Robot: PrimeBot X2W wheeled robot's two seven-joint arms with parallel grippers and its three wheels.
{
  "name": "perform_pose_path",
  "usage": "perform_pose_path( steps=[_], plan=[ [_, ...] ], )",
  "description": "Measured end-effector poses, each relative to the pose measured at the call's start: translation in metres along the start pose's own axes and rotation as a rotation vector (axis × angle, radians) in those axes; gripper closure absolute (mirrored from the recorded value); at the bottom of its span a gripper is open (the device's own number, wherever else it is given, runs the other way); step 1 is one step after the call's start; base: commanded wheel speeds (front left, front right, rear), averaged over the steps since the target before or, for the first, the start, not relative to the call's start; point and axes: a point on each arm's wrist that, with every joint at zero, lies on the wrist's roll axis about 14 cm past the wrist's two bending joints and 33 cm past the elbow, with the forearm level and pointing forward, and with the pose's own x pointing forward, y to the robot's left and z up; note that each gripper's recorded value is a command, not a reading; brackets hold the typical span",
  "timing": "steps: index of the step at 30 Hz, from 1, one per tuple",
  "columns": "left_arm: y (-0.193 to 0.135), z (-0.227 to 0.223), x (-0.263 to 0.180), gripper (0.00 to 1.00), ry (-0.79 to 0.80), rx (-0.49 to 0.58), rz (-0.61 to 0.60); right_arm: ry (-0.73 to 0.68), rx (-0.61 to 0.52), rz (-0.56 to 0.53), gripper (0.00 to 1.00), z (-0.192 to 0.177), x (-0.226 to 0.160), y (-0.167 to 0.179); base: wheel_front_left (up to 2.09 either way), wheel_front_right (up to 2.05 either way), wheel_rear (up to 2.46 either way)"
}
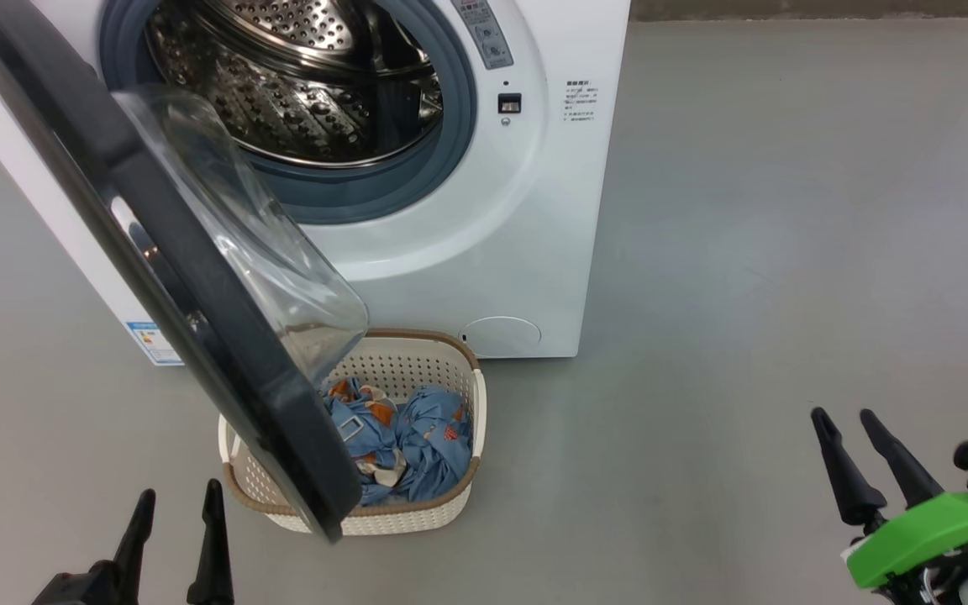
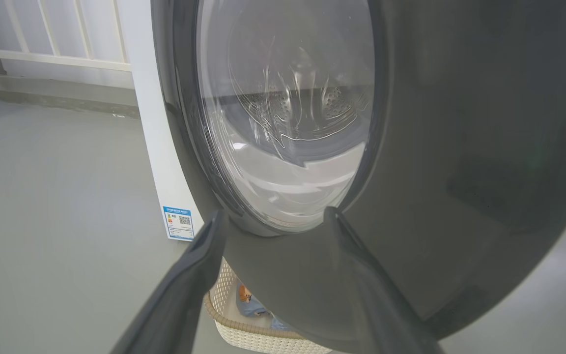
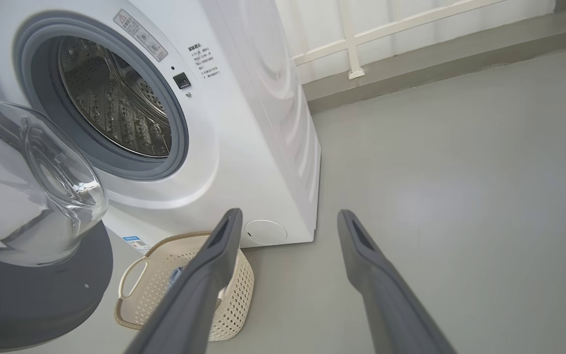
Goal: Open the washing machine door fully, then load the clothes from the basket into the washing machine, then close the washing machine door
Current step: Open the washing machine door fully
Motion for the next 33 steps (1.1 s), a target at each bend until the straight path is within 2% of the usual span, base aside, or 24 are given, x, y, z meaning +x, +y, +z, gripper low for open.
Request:
perform_pose_path(
  steps=[2, 10, 29, 30, 32, 33],
  plan=[
    [0.001, 0.000, 0.000, 0.00, -0.001, 0.000, 0.003, -0.013, -0.026, -0.018, 0.00, -0.001, -0.004, -0.003, 0.00, 0.00, 0.00],
    [0.003, 0.002, -0.002, 0.00, -0.007, 0.000, 0.010, -0.034, -0.008, -0.068, 0.00, -0.009, -0.018, -0.007, 0.00, 0.00, 0.00],
    [0.004, 0.000, -0.001, 0.00, 0.001, 0.001, 0.014, -0.004, -0.033, -0.093, 0.00, -0.021, -0.024, -0.013, 0.00, 0.00, 0.00],
    [0.005, 0.000, -0.001, 0.50, 0.000, 0.001, 0.015, -0.004, -0.033, -0.094, 0.00, -0.021, -0.024, -0.013, 0.00, 0.00, 0.00],
    [0.009, 0.003, 0.000, 0.89, -0.011, 0.000, 0.031, -0.001, -0.035, -0.092, 0.00, -0.022, -0.023, -0.013, 0.00, 0.00, 0.00],
    [0.011, 0.006, 0.001, 1.00, -0.020, 0.001, 0.036, 0.000, -0.038, -0.089, 0.00, -0.022, -0.023, -0.012, 0.00, 0.00, 0.00]
  ],
)
